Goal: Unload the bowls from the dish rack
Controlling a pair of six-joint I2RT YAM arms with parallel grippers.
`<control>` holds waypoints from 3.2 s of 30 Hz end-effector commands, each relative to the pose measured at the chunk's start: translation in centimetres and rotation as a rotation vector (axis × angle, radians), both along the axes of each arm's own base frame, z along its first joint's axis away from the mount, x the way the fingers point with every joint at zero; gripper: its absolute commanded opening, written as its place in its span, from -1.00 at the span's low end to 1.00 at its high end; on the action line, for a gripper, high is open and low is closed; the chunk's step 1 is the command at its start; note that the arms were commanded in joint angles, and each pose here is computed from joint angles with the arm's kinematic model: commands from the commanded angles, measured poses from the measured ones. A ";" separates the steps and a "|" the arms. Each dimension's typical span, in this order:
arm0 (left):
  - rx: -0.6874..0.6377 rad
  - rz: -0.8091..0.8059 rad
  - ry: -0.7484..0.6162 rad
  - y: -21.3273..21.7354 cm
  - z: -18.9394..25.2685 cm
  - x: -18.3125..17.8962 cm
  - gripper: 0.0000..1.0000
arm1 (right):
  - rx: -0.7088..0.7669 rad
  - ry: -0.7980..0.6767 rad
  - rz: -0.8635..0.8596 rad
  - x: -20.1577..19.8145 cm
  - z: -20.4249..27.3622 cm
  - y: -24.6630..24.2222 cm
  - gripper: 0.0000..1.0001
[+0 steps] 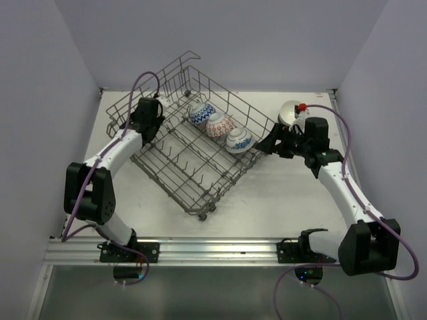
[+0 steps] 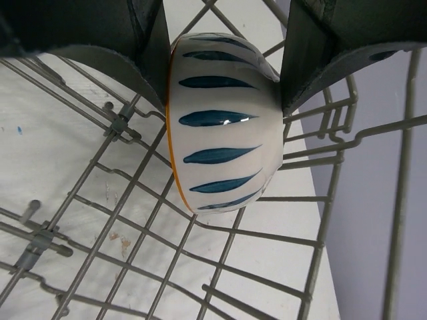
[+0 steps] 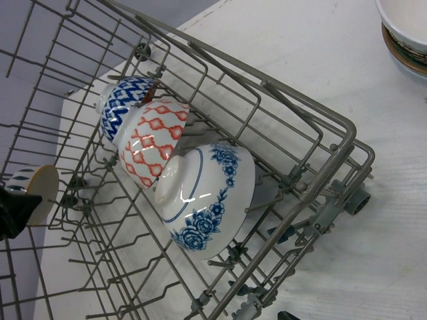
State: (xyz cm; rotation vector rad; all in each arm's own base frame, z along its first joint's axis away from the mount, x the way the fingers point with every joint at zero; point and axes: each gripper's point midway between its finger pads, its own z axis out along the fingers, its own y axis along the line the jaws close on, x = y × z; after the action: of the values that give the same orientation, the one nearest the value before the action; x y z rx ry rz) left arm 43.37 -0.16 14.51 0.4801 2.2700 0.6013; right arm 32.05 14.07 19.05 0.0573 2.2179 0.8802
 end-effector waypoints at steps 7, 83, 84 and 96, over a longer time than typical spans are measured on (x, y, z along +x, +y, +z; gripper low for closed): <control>0.114 -0.040 -0.253 -4.2 9.1 -0.6 -0.97 | 0.001 -0.082 0.007 -0.4 2.9 -0.1 0.59; -1.106 -0.461 -0.373 -16.3 18.2 -9.7 1.00 | -0.228 -0.255 -0.040 -0.6 11.6 9.7 -1.00; -1.066 -0.424 -0.404 -15.4 18.0 -9.2 1.00 | -0.269 -0.253 -0.101 -0.4 11.5 8.1 -1.00; -0.772 -0.257 -0.559 -10.0 14.8 -10.2 1.00 | -0.354 -0.003 -0.505 -3.1 4.2 -9.7 -1.00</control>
State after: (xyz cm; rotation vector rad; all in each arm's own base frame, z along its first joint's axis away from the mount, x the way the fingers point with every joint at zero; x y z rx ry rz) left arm 33.10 -11.33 27.69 0.1784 1.7494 -0.3771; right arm 29.52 4.51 27.39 0.4034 2.0526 0.2073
